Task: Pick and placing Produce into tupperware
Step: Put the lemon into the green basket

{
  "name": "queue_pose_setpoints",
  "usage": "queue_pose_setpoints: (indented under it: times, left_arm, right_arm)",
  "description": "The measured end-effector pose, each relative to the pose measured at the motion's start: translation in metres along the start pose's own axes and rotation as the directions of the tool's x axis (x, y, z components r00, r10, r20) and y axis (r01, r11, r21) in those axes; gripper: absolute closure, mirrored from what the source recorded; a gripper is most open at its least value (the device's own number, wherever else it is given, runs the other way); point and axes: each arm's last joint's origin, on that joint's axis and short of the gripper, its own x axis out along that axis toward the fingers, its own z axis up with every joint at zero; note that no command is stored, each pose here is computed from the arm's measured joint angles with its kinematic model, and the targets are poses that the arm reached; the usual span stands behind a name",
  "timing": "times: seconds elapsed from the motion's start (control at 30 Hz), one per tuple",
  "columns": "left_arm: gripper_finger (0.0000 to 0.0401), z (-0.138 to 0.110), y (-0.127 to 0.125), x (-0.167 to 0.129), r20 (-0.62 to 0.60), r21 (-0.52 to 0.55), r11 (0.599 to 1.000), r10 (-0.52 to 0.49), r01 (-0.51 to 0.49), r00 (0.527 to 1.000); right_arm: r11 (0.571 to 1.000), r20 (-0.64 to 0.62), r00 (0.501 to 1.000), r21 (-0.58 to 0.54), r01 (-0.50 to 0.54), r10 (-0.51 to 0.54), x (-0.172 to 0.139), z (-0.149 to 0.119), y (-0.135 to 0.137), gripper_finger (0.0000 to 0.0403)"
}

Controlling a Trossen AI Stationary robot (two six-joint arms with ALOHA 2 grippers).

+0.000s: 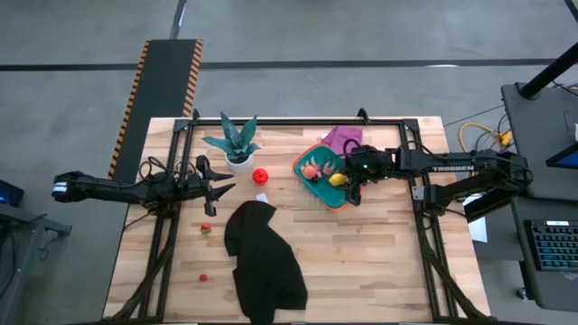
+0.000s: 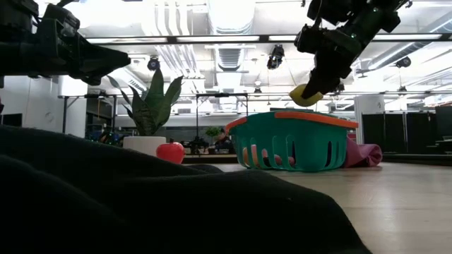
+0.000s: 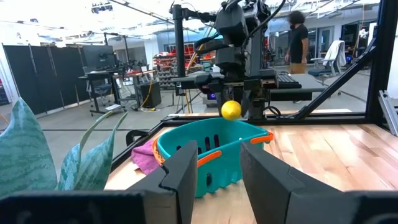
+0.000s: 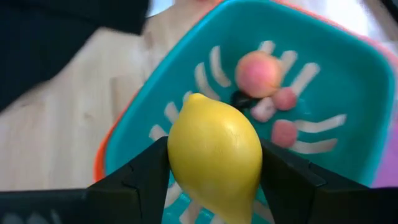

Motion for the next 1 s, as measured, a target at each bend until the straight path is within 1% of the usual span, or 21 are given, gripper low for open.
queue_pose_setpoints:
  times: [0.03, 0.1, 0.17, 0.23, 0.3, 0.33, 0.4, 0.47, 0.63, 0.83, 1.0]
  left_arm:
    - [0.0293, 0.0, 0.0, 0.0, 0.0, 0.0, 1.0, 0.0, 0.0, 1.0]
    - [0.0293, 0.0, 0.0, 0.0, 0.0, 0.0, 1.0, 0.0, 0.0, 1.0]
    - [0.0293, 0.0, 0.0, 0.0, 0.0, 0.0, 1.0, 0.0, 0.0, 1.0]
    - [0.0293, 0.0, 0.0, 0.0, 0.0, 0.0, 1.0, 0.0, 0.0, 1.0]
    - [0.0293, 0.0, 0.0, 0.0, 0.0, 0.0, 1.0, 0.0, 0.0, 1.0]
    - [0.0293, 0.0, 0.0, 0.0, 0.0, 0.0, 1.0, 0.0, 0.0, 1.0]
    - [0.0293, 0.0, 0.0, 0.0, 0.0, 0.0, 1.0, 0.0, 0.0, 1.0]
    - [0.0293, 0.0, 0.0, 0.0, 0.0, 0.0, 1.0, 0.0, 0.0, 1.0]
    - [0.0293, 0.0, 0.0, 0.0, 0.001, 0.0, 1.0, 0.0, 0.0, 1.0]
    - [0.0293, 0.0, 0.0, 0.0, 0.0, 0.0, 1.0, 0.001, -0.001, 1.0]
    - [0.0293, 0.0, 0.001, 0.0, -0.002, 0.001, 1.0, 0.023, -0.023, 1.0]
  right_arm:
    - [1.0, -0.002, 1.0, -0.008, -0.01, 0.01, 0.0, -0.001, 0.0, 0.0197]
    - [1.0, -0.004, 1.0, 0.011, 0.006, -0.006, 0.0, -0.001, 0.0, 0.0197]
    - [0.999, -0.014, 0.999, 0.0, -0.038, 0.038, 0.001, -0.003, 0.001, 0.0197]
    - [0.999, -0.016, 0.999, 0.011, -0.037, 0.038, 0.002, -0.004, 0.001, 0.0197]
    - [0.997, -0.02, 0.997, 0.008, -0.074, 0.074, 0.002, -0.005, 0.002, 0.0197]
    - [0.998, -0.023, 0.997, 0.001, -0.07, 0.07, 0.003, -0.006, 0.002, 0.0197]
    - [0.999, -0.027, 0.999, 0.026, -0.021, 0.021, 0.004, -0.008, 0.001, 0.0197]
    - [0.999, -0.037, 0.999, 0.023, -0.035, 0.036, 0.005, -0.011, 0.001, 0.0197]
    - [0.999, -0.045, 0.998, 0.021, -0.032, 0.033, 0.007, -0.014, 0.001, 0.0197]
    - [0.998, -0.037, 0.999, 0.038, 0.041, -0.039, 0.007, -0.014, 0.0, 0.0197]
    - [0.994, -0.032, 0.995, 0.045, 0.096, -0.095, 0.007, -0.014, 0.003, 0.0197]
